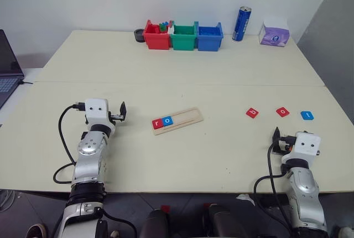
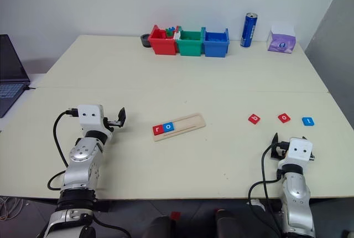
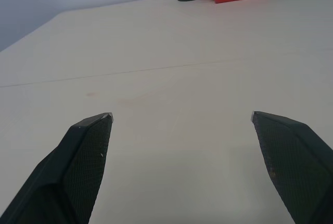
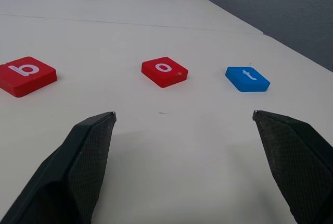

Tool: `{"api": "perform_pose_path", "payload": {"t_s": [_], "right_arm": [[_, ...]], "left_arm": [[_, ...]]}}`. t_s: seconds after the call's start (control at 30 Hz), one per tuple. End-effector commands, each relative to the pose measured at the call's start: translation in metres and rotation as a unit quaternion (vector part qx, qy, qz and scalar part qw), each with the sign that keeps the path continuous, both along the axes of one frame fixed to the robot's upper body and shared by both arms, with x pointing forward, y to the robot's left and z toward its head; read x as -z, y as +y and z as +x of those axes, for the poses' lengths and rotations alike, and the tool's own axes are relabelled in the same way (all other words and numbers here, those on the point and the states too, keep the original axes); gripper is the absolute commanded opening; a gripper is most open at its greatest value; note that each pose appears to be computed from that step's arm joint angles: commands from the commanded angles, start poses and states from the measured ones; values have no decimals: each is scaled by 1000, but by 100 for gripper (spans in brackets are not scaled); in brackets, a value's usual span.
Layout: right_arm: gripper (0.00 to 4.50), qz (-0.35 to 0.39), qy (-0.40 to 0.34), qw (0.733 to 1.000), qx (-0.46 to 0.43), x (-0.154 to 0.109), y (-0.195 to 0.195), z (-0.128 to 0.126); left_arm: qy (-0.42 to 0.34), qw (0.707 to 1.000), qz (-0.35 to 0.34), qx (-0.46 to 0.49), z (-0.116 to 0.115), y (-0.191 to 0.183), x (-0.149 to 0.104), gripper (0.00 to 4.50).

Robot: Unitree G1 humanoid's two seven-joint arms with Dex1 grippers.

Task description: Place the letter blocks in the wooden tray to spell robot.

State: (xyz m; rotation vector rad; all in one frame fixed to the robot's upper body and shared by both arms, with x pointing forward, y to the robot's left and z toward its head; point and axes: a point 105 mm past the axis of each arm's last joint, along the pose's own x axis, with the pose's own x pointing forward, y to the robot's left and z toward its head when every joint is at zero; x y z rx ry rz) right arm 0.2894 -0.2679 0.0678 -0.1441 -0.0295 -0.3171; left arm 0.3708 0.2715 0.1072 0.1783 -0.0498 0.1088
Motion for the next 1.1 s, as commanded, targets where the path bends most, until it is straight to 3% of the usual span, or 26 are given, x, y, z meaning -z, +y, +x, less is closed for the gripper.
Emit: {"api": "perform_pose_path", "payload": {"t_s": [0.03,0.47,0.73,0.87,0.97,1.1], "right_arm": [[448,-15,-25,1000,2,-13,-4,1],[448,-24,-21,999,-5,-12,-1,1],[448,-11,-24,999,-21,-14,8,1],[448,-16,-37,992,-116,-26,41,1],[448,13,-35,956,-292,-44,99,-6],[448,26,-1,904,-426,-55,137,-24]], "left_arm": [[-38,999,10,-1,1,0,-18,450],[-16,999,28,3,1,0,-11,450],[-16,992,-3,123,-2,-21,-14,450],[-2,976,13,216,-2,-39,-16,450],[23,954,38,298,-3,-48,-19,450],[45,925,69,370,-5,-55,-23,450]]}}
